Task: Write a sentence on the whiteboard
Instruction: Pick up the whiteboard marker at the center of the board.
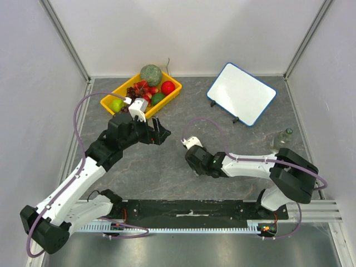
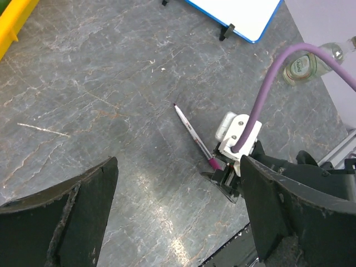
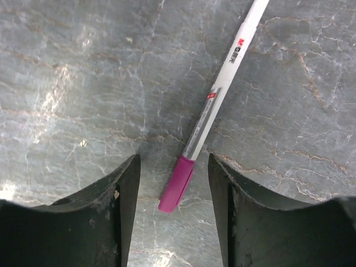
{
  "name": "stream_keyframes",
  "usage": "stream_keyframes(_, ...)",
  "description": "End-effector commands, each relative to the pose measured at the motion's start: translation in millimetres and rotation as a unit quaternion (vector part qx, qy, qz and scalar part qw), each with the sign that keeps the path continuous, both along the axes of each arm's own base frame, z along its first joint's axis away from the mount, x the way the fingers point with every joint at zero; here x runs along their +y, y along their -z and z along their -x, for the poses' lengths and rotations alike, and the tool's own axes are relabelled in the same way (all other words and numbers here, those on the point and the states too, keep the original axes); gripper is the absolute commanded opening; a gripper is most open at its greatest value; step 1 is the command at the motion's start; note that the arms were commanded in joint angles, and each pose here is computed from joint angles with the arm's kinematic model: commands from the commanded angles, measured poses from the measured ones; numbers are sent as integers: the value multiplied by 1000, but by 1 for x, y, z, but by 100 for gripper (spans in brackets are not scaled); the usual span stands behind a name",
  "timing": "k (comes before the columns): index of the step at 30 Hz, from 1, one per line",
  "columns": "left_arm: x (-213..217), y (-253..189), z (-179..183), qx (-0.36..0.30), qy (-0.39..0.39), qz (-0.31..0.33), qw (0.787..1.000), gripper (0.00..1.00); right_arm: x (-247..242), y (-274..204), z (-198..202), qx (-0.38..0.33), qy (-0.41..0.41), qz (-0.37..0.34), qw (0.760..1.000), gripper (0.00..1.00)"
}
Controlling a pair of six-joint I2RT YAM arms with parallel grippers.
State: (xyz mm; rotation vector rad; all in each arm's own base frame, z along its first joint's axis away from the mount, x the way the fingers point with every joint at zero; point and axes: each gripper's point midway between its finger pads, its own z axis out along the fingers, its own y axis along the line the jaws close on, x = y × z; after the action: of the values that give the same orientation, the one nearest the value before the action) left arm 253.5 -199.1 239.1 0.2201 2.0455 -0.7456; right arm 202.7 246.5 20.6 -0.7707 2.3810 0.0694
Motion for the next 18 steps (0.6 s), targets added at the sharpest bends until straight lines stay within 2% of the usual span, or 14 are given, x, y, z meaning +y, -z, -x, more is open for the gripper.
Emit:
stream_keyframes(1, 2, -25, 1, -48, 4, -22, 999, 95, -10, 9, -5, -9, 50, 15, 999, 57)
stream_keyframes(8, 10, -59, 15, -112, 25, -21, 993, 95, -24, 34, 8, 28, 66, 21, 997, 43)
stream_keyframes(14, 17, -75, 24, -142, 41, -38, 988, 96, -37, 49, 10, 85, 82, -24, 993, 32)
stream_keyframes(15, 18, -74, 26, -141, 43, -42, 988, 97, -39, 48, 9, 86, 80, -26, 993, 28)
stream_keyframes(18, 21, -73, 28, -142, 45, -51, 987, 96, -35, 46, 5, 95, 70, -31, 993, 8)
